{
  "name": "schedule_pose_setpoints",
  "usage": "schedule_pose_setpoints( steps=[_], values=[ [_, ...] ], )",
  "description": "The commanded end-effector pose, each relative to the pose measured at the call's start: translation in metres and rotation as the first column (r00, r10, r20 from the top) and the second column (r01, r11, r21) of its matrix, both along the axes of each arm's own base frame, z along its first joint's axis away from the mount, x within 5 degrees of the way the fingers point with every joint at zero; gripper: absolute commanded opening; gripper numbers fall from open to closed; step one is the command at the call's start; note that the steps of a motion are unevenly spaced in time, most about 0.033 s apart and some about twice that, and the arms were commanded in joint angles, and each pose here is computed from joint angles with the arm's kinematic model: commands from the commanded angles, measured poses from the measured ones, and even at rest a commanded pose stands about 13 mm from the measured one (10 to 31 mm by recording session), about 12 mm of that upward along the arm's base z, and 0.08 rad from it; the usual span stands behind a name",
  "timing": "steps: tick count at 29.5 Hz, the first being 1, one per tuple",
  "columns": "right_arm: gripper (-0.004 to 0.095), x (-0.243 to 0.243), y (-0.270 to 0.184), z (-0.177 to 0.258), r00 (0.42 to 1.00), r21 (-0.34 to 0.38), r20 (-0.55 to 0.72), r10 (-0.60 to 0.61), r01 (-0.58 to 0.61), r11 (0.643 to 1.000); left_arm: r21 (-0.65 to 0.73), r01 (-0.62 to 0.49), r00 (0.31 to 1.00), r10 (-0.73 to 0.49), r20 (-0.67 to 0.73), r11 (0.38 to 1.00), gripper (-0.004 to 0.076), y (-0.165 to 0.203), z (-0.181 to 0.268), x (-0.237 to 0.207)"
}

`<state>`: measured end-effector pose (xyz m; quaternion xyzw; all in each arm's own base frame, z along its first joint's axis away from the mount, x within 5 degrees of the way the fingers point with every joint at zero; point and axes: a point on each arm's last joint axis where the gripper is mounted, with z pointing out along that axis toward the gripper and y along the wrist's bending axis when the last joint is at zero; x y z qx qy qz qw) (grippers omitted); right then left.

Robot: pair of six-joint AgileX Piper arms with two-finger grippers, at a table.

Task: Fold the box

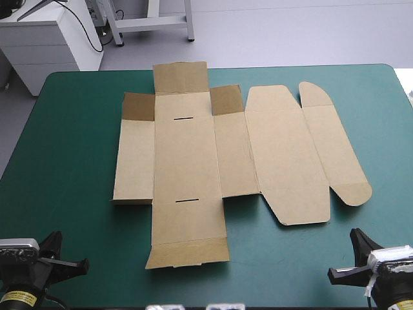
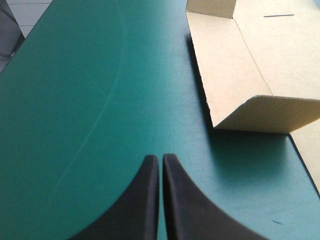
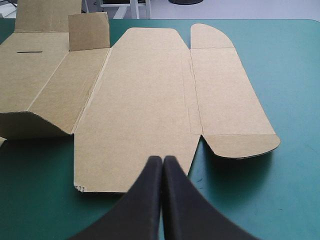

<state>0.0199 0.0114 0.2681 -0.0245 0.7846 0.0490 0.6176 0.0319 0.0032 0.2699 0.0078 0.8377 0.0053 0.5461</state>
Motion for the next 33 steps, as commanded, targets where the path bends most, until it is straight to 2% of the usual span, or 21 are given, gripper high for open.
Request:
schedule_pose_setpoints(
  steps=[1, 19, 24, 33],
  values=[
    [-0.0020, -0.006, 0.000, 0.017, 0.992, 0.003, 0.126, -0.005, 0.005, 1.000, -0.010, 0.005, 0.996, -0.004, 0.088, 1.000, 0.0006, -0.001, 0.017, 0.002],
    [-0.0020, -0.006, 0.000, 0.017, 0.992, 0.003, 0.126, -0.005, 0.005, 1.000, -0.012, 0.006, 0.996, -0.005, 0.090, 1.000, 0.0006, -0.001, 0.017, 0.002],
    [-0.0020, -0.006, 0.000, 0.017, 0.992, 0.003, 0.126, -0.005, 0.005, 1.000, 0.005, 0.005, 0.987, -0.005, 0.163, 1.000, 0.0006, 0.000, 0.026, 0.005],
    [-0.0020, -0.006, 0.000, 0.017, 0.992, 0.003, 0.126, -0.005, 0.005, 1.000, 0.059, -0.012, 1.000, 0.011, 0.029, 0.998, -0.0008, 0.000, 0.066, 0.047]
  ],
)
